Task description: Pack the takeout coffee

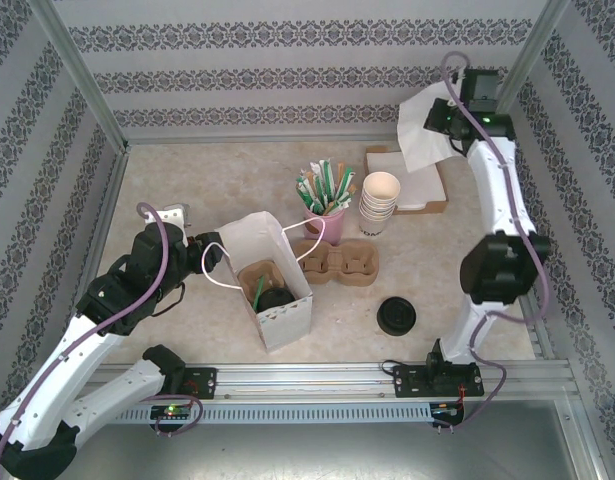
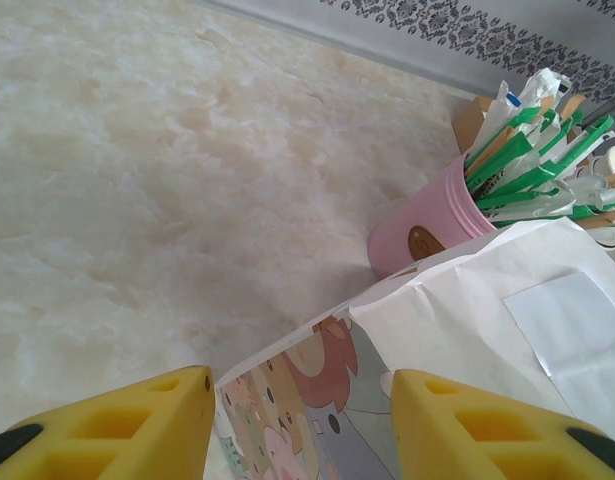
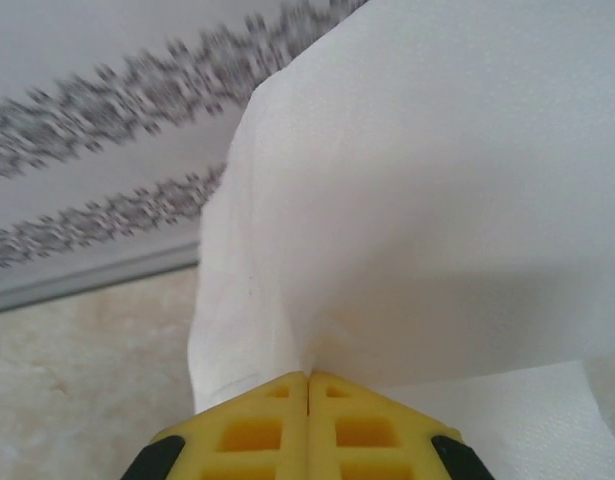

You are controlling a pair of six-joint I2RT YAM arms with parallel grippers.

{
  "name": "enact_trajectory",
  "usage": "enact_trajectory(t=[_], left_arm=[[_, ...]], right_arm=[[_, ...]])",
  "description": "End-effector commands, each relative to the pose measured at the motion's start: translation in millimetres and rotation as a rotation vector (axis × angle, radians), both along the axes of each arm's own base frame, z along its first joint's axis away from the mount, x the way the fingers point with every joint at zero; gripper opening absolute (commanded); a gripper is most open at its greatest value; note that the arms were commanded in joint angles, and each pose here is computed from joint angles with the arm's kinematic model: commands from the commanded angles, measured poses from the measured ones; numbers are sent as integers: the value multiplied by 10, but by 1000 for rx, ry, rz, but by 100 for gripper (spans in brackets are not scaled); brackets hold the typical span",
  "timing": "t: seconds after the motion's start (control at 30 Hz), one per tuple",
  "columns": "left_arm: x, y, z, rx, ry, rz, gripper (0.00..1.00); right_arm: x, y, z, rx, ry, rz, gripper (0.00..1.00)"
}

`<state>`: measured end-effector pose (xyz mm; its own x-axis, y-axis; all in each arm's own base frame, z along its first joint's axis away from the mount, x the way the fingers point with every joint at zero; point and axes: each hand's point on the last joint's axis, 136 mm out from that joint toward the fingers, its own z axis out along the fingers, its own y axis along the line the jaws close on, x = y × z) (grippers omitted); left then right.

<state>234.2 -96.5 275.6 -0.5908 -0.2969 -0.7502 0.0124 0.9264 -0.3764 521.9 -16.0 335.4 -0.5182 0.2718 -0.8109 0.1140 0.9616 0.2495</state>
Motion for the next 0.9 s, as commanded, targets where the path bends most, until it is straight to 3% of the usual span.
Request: enact_trajectory(t=[0.0,0.23,0.43,0.6,0.87], left_arm=[[-1,48,46,18,-19,11,51],[14,-6,19,5,-15,-9,51],[19,-42,-25,-3,-8,-23,51],[21,-72,-36,-14,-6,-33,51],[-2,-82,-57,-30,-4,-38,51]], right_arm=[[-281,228,425,-79,-106,56,0],[-1251,1219,1220,-263,-341,275,0],[-2078,2139,1520,-317,-499,508,0],[-2612,2864,1508,-397,-572,690,0],[-3005,3651,1053,-475,-534,846,0]])
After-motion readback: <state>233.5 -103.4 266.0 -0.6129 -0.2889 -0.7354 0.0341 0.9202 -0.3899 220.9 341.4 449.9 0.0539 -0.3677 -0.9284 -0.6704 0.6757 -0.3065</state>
